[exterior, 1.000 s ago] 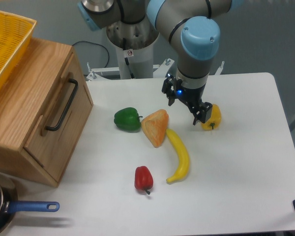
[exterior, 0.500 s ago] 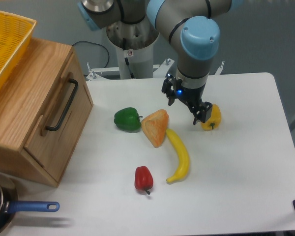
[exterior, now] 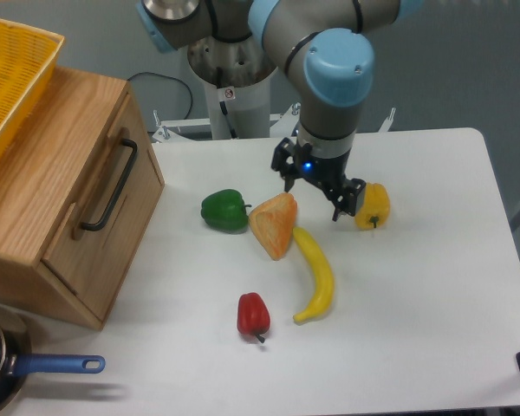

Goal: Slide the top drawer open
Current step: 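Move the gripper over to the black drawer handle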

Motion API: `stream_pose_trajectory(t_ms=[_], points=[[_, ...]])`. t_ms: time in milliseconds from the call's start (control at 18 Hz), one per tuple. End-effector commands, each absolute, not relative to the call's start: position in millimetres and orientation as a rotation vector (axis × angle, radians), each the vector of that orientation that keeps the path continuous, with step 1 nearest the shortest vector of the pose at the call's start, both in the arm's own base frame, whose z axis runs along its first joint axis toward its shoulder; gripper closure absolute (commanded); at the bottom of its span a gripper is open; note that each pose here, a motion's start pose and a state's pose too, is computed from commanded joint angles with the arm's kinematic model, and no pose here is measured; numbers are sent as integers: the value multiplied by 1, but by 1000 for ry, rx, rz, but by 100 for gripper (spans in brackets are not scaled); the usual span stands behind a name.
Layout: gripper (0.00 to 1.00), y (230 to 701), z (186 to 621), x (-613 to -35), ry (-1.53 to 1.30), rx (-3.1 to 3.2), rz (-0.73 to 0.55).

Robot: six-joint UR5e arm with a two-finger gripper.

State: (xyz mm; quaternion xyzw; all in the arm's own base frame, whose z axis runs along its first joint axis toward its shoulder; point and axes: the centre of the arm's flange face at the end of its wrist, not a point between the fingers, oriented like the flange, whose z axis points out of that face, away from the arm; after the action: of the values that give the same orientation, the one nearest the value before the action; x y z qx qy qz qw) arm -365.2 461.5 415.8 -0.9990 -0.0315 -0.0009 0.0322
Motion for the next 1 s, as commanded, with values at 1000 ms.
stream_pose_trajectory(t_ms=[1000], points=[[0, 522, 414, -262, -195, -3030, -181]])
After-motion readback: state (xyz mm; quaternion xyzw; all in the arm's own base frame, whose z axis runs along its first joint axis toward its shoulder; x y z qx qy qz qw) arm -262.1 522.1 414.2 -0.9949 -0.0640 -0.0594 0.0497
